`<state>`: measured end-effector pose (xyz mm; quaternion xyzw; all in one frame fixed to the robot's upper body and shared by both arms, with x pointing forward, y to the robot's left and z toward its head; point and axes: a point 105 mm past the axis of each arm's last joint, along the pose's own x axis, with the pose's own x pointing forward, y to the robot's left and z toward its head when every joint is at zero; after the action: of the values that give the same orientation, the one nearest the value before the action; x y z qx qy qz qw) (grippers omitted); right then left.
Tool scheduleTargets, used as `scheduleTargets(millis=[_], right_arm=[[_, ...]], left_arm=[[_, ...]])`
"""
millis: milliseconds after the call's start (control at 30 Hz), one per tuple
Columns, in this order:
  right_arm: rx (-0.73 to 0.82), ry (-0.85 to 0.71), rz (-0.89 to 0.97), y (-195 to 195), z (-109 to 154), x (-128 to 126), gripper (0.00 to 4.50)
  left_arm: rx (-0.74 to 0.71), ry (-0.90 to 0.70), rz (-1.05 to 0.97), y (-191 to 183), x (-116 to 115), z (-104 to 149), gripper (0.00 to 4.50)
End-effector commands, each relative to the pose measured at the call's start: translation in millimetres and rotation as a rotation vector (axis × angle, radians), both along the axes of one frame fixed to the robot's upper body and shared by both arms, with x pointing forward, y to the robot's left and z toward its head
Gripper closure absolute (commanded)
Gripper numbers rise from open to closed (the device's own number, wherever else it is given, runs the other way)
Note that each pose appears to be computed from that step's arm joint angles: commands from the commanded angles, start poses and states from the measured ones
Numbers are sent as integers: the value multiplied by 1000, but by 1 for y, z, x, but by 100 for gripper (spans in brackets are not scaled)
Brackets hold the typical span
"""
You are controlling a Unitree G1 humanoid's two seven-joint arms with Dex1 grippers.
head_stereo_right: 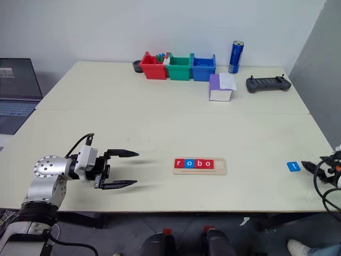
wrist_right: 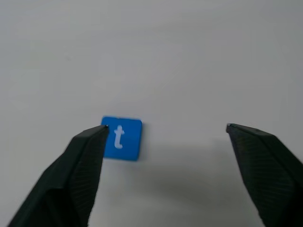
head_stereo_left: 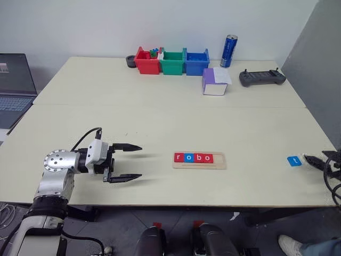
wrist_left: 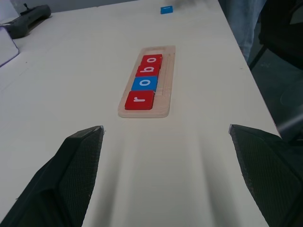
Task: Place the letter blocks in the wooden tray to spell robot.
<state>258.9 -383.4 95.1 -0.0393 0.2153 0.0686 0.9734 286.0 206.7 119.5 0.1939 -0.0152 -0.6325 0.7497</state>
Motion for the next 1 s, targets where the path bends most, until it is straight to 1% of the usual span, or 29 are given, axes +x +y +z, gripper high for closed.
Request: scheduleTargets(millis=[33,133,300,433,533,633,700,733,800,967,1000], right_arm=[[3,-68,-85,-1,8,-3,5],[29,-76,-93,9,1,-4,5],[69,-97,-93,23,0,8,5],[58,-70,-94,29,-11,20,5],[3,-40,-165,21,-25,29,5],[38,-32,-154,30,-33,29,5],[43,-21,-143,41,-40,23,41],[39,-36,-168,45,-44,20,63],[57,-65,-195,56,-48,15,126],[119,-109,-222,92,-54,-6,303],[124,-107,-234,94,-56,-9,304]], left_arm=[[-6,-40,9,0,3,12,0],[-6,-37,8,-1,3,12,0],[-7,-42,3,-4,6,16,0],[0,-45,13,2,7,15,0],[5,-42,21,9,6,12,0],[11,-38,31,14,5,8,0],[16,-35,42,17,6,5,0],[21,-31,50,19,7,2,0],[31,-26,57,21,9,-2,0],[39,-13,56,20,12,-10,0],[41,-11,55,20,13,-11,0]])
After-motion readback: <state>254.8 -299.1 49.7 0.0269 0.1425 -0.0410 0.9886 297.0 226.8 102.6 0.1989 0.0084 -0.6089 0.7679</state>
